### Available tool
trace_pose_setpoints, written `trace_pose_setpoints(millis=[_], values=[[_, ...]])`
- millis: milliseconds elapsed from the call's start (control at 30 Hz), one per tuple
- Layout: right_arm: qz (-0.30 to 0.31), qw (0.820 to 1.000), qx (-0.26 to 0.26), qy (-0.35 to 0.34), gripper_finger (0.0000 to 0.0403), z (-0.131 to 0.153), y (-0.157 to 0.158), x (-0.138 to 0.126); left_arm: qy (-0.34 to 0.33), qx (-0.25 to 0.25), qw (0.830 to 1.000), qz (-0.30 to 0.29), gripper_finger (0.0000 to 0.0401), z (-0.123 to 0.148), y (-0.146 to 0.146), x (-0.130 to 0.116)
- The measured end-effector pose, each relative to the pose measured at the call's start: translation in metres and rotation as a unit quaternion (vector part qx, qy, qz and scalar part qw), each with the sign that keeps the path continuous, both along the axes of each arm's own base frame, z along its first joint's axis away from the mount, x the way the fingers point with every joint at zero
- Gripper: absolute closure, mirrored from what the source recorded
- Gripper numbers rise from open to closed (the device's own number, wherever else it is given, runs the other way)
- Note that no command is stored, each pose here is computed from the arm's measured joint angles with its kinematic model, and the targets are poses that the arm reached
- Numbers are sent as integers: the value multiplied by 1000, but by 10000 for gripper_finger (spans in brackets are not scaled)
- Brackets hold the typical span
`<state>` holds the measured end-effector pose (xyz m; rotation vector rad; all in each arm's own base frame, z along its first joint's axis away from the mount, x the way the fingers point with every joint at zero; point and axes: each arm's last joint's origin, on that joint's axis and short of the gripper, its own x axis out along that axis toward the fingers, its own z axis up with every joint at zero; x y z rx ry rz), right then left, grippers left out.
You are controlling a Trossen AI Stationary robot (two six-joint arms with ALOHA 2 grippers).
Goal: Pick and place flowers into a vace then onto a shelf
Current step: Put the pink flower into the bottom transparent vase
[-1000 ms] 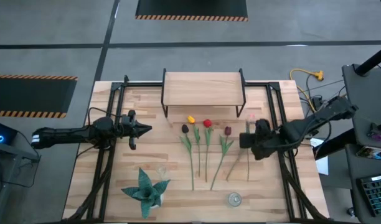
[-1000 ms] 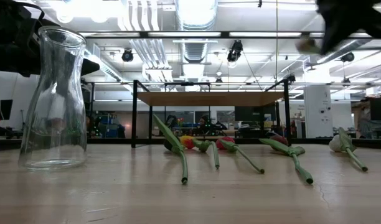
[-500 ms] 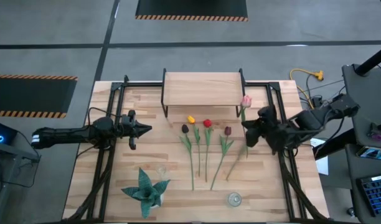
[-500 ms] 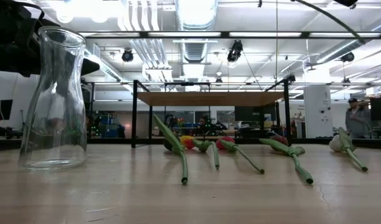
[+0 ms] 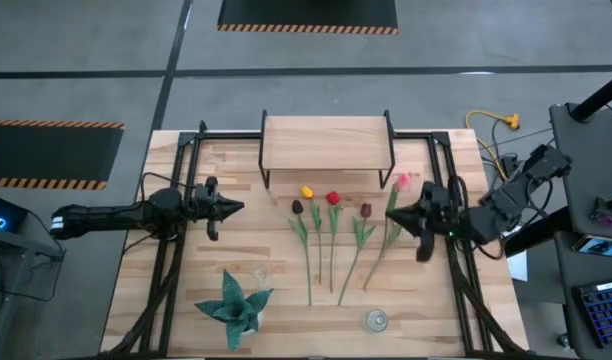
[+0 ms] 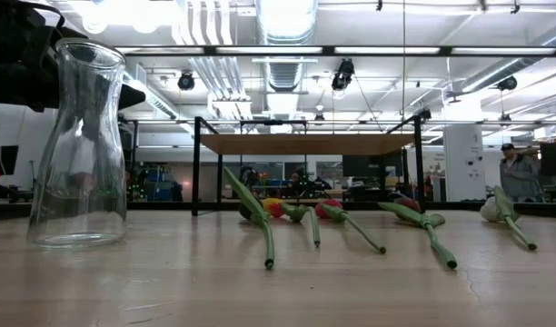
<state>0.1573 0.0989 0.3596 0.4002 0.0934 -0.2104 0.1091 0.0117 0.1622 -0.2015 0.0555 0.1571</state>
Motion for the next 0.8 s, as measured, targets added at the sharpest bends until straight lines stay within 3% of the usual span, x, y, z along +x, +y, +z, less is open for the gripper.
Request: trace_pose_setpoints(millis=[200,800], values=[[88,996,-2,0,394,-18,26,-1,0,0,1000,0,401,0,0,0],[170,985,17,-18,394,-34,79,10,3,0,1000,0,401,-1,0,0]])
